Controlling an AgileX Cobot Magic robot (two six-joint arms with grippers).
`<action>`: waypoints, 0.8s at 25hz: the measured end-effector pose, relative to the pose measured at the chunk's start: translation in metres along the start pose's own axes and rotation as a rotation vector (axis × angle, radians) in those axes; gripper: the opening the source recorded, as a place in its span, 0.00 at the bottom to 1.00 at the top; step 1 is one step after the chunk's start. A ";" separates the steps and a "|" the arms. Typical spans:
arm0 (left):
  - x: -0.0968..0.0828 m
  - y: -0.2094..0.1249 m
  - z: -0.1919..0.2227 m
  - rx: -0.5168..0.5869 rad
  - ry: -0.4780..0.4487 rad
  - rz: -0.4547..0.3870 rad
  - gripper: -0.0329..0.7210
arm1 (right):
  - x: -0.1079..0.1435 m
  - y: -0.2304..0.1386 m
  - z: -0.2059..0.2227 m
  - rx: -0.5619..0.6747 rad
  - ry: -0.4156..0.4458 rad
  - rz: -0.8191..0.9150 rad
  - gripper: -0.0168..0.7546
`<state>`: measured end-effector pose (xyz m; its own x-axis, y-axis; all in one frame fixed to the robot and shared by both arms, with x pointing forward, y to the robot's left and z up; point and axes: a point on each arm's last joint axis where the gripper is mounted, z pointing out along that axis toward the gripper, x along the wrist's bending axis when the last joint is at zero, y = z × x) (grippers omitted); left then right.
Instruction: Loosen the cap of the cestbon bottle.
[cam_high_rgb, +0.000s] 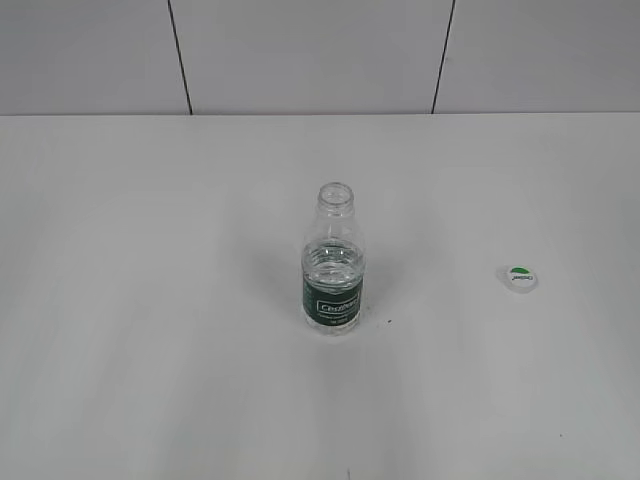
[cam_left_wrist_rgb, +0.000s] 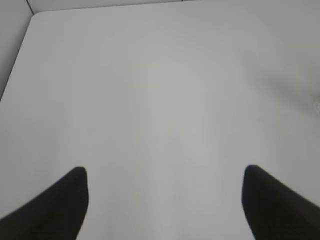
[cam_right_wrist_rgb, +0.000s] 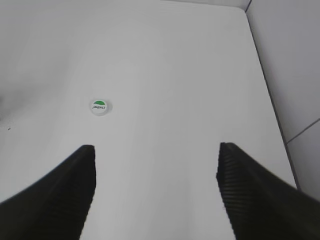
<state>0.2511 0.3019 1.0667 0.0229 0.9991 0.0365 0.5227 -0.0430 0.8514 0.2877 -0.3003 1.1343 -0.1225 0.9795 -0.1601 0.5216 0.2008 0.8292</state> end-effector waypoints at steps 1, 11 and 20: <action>0.000 -0.002 0.000 -0.004 0.000 0.000 0.79 | 0.000 -0.007 -0.004 -0.020 -0.007 -0.001 0.77; -0.001 -0.018 -0.013 -0.102 0.005 0.002 0.75 | 0.007 -0.061 -0.021 -0.129 -0.019 0.012 0.77; -0.001 -0.019 -0.013 -0.097 -0.003 0.000 0.66 | 0.012 -0.091 -0.019 -0.119 -0.001 0.021 0.77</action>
<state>0.2300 0.3015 1.0572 0.0256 0.9991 0.0350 0.4379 -0.0426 0.8980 0.2224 -0.3067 1.0675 -0.1121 0.9835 -0.1421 0.4198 0.1765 0.8903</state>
